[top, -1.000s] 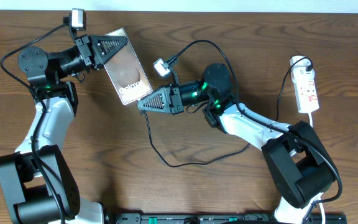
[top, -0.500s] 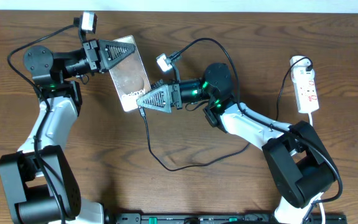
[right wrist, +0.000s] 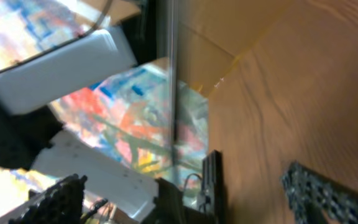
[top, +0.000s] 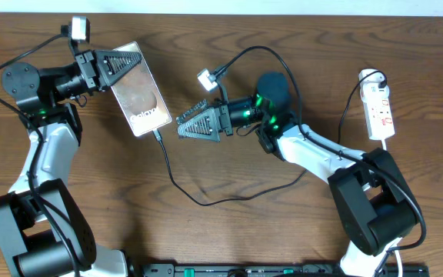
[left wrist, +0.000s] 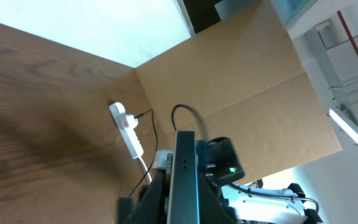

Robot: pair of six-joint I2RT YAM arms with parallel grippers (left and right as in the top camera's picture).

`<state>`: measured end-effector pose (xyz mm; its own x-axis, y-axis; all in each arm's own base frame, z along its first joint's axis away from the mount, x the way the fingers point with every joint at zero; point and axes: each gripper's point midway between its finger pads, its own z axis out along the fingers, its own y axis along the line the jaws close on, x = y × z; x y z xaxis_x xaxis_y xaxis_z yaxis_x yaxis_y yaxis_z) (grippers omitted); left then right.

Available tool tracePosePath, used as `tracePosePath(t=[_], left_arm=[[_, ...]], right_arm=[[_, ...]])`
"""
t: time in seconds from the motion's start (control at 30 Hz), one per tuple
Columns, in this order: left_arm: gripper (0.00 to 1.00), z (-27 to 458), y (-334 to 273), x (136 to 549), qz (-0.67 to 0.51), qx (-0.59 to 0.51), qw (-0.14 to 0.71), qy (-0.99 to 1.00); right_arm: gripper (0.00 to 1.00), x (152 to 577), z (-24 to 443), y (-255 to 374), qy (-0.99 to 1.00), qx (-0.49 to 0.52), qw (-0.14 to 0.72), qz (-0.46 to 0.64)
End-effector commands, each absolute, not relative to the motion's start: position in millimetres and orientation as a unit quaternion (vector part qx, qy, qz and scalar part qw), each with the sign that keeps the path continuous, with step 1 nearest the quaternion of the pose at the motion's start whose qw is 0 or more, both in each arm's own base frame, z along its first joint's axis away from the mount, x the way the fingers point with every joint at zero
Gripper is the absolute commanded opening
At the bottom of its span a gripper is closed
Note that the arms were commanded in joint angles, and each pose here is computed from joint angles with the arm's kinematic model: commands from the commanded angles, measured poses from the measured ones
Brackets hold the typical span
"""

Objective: Plug charger to phone and switch on socket
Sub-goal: 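Open the right gripper, release the plug, and withdraw it rightward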

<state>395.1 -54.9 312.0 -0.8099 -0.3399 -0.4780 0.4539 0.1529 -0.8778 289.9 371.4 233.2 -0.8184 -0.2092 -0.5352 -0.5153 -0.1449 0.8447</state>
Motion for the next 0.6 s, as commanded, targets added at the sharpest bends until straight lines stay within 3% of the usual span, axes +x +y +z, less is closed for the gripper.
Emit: tracePosePath(t=[0.0, 0.23, 0.37, 0.57], left_arm=[[0.07, 318, -57, 390, -0.646, 0.057, 0.308, 0.696], [0.07, 318, -57, 390, -0.646, 0.058, 0.309, 0.696], [0.07, 318, -57, 390, -0.645, 0.060, 0.312, 0.695], [0.07, 318, -58, 390, -0.639, 0.074, 0.323, 0.694]], right_arm=[[0.99, 299, 211, 369, 0.668, -0.279, 0.122, 0.679], [0.99, 320, 137, 351, 0.784, -0.181, 0.098, 0.586], [0.99, 334, 89, 309, 0.874, -0.114, 0.097, 0.461], [0.99, 340, 78, 240, 0.953, -0.057, 0.124, 0.269]])
